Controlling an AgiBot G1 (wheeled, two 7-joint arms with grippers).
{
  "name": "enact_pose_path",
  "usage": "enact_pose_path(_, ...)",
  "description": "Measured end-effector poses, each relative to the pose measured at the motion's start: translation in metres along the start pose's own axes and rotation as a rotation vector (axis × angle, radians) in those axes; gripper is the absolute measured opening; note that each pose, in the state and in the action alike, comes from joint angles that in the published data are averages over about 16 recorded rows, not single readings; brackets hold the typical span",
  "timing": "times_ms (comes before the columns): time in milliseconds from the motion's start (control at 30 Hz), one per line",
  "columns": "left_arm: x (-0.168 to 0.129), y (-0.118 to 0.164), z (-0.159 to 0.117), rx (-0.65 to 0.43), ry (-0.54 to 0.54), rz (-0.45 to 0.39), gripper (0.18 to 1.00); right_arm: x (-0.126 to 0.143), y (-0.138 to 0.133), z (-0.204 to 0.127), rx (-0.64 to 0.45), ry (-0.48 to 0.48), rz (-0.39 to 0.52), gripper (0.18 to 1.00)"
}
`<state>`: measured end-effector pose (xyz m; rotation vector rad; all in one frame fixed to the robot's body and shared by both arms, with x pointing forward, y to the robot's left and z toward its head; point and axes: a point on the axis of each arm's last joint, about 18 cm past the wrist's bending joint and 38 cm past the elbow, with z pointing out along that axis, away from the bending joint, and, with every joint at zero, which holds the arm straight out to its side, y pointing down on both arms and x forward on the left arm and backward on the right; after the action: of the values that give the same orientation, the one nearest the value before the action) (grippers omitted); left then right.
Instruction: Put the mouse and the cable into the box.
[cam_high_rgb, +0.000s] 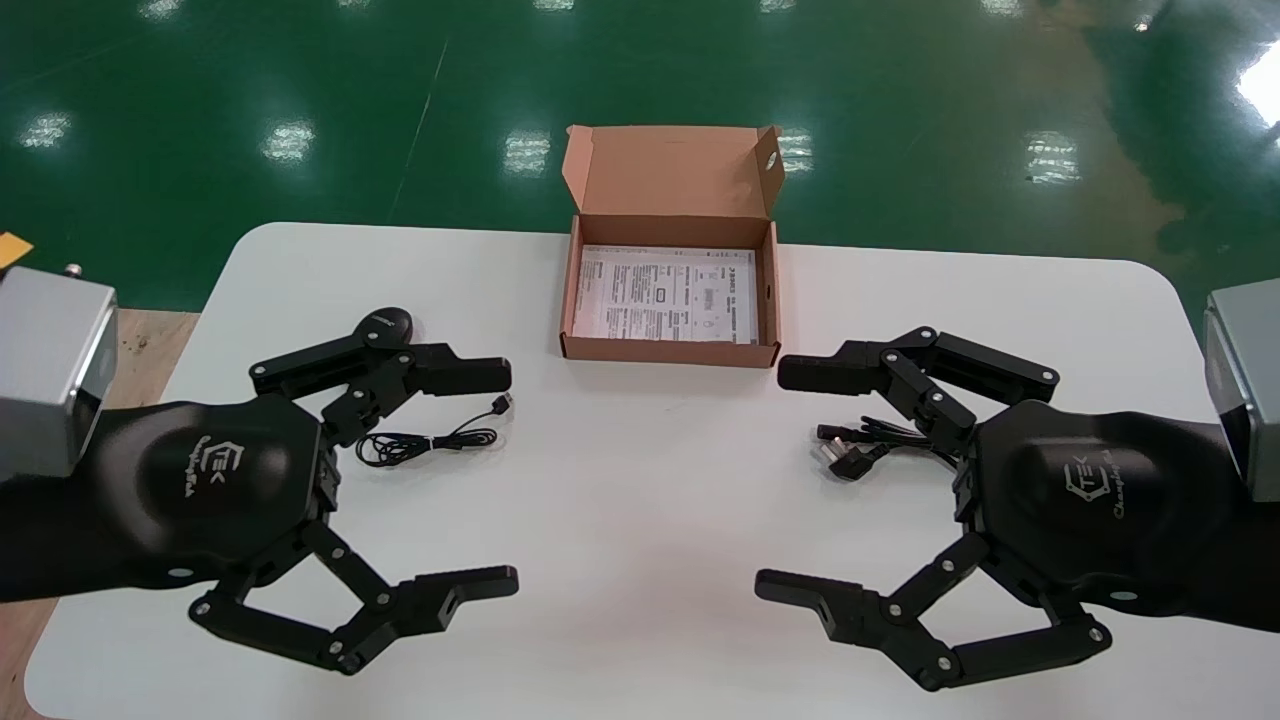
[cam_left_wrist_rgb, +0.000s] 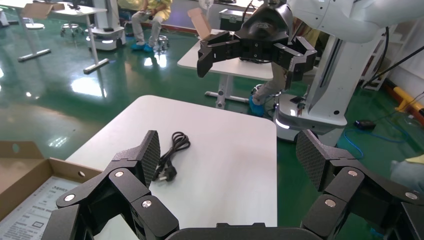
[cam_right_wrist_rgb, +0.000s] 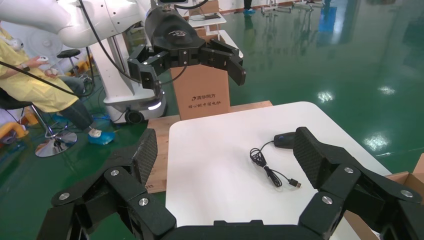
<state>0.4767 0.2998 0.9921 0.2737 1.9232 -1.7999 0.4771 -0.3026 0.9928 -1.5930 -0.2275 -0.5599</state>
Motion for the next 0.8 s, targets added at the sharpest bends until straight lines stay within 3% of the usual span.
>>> enact_pose_path(633,0.0003,0.0002,0.0000,-0.002,0.001,0.000,1.001,-0.0001,0.0000,0.0000,0.000,0.000,0.000,1.000)
enact_pose_path(800,0.0007,0.0042,0.0023,-0.051,0.023,0.016,1.001,0.0010,0.0006,-0.0002,-0.012,0.002,-0.020,1.000)
